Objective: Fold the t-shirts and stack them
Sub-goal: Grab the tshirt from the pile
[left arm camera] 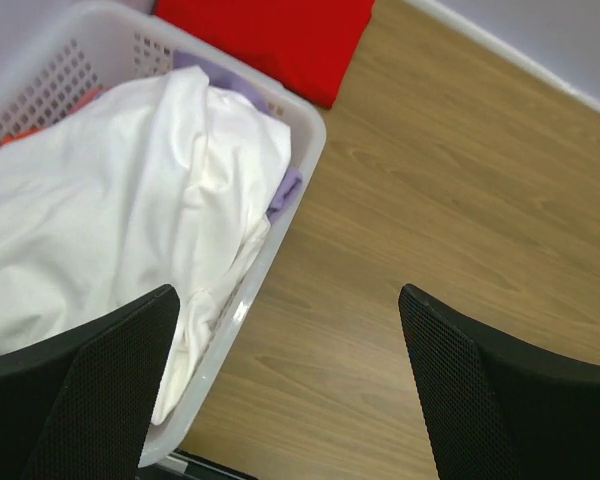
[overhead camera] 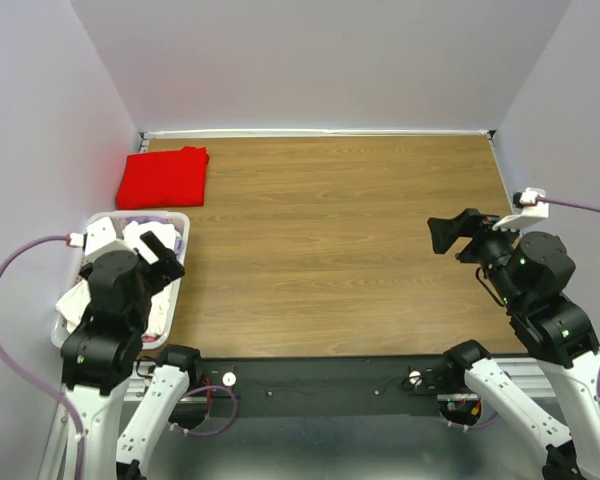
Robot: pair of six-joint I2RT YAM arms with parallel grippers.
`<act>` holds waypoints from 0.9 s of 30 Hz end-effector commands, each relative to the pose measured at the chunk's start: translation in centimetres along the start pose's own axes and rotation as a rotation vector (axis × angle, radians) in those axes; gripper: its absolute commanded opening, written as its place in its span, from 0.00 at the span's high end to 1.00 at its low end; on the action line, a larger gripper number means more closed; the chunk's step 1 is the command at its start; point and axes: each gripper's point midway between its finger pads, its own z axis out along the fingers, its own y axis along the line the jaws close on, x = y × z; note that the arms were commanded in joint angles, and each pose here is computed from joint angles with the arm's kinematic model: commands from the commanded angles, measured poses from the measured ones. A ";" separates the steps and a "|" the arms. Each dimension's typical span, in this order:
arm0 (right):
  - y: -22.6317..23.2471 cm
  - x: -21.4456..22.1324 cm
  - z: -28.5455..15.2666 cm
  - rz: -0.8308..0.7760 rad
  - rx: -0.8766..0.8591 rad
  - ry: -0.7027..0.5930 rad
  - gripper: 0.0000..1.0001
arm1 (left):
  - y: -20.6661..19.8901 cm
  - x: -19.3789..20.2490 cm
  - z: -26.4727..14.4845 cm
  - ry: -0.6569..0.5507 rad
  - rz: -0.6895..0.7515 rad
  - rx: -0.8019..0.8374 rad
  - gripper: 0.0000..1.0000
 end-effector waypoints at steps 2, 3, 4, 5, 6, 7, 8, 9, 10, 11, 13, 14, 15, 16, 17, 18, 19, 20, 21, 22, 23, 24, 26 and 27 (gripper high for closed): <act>1.5 2.1 1.0 -0.025 -0.079 0.105 0.00 | 1.3 4.0 2.9 0.160 -0.002 -0.148 0.02; 1.5 2.8 1.5 -0.031 -0.080 0.128 0.00 | 1.5 4.5 3.2 0.177 -0.001 -0.167 0.02; 1.6 3.1 1.6 -0.033 -0.087 0.136 0.00 | 1.8 5.6 3.9 0.214 0.016 -0.197 0.02; 2.0 3.6 1.7 -0.032 -0.109 0.154 0.00 | 2.0 5.9 4.1 0.228 0.019 -0.213 0.02; 2.2 3.9 1.8 -0.029 -0.122 0.161 0.00 | 2.2 6.2 4.3 0.240 0.023 -0.228 0.02; 2.5 4.9 1.7 -0.020 -0.151 0.185 0.00 | 2.2 6.8 4.9 0.264 0.028 -0.250 0.02; 2.6 5.3 1.7 -0.011 -0.162 0.189 0.00 | 2.3 7.0 5.3 0.272 0.029 -0.265 0.03; 2.7 5.7 1.7 0.009 -0.166 0.194 0.00 | 2.1 7.1 5.7 0.277 0.025 -0.272 0.04; 3.1 6.2 1.4 0.022 -0.191 0.210 0.00 | 2.0 7.1 6.1 0.279 0.020 -0.281 0.04; 3.3 7.0 1.1 0.029 -0.211 0.228 0.00 | 2.1 7.4 6.7 0.292 0.019 -0.306 0.04; 3.5 7.6 0.8 0.040 -0.232 0.240 0.00 | 2.7 7.5 7.8 0.286 0.045 -0.366 0.04; 3.7 8.0 0.5 0.041 -0.251 0.246 0.00 | 3.6 7.1 8.3 0.265 0.060 -0.419 0.04; 3.8 8.1 0.4 0.037 -0.255 0.248 0.00 | 4.0 7.0 8.6 0.264 0.069 -0.441 0.04; 3.8 8.2 0.3 0.036 -0.261 0.250 0.00 | 4.2 7.1 9.3 0.277 0.085 -0.466 0.04; 3.7 8.3 0.4 0.032 -0.254 0.250 0.00 | 4.6 7.1 9.7 0.276 0.086 -0.484 0.04; 3.7 8.3 0.4 0.024 -0.251 0.247 0.00 | 5.1 6.9 10.0 0.268 0.103 -0.510 0.04; 3.6 8.2 0.4 0.014 -0.248 0.243 0.00 | 6.0 6.5 10.8 0.259 0.094 -0.547 0.04; 3.5 8.0 0.5 0.006 -0.240 0.235 0.00 | 6.6 6.4 11.1 0.268 0.099 -0.569 0.04; 3.5 8.0 0.5 0.002 -0.238 0.233 0.00 | 7.1 6.3 11.4 0.293 0.111 -0.565 0.04; 3.5 8.0 0.6 -0.008 -0.237 0.233 0.00 | 7.8 5.8 12.0 0.293 0.093 -0.594 0.04; 3.3 8.0 0.6 -0.011 -0.229 0.231 0.00 | 7.9 5.6 12.1 0.296 0.095 -0.603 0.04; 3.3 8.0 0.7 -0.010 -0.227 0.232 0.00 | 8.1 5.3 12.3 0.291 0.094 -0.614 0.04; 3.1 8.4 0.8 -0.006 -0.220 0.240 0.00 | 8.2 4.9 12.8 0.291 0.100 -0.618 0.04; 3.1 8.6 0.9 -0.005 -0.217 0.245 0.00 | 8.3 4.9 12.9 0.300 0.105 -0.622 0.04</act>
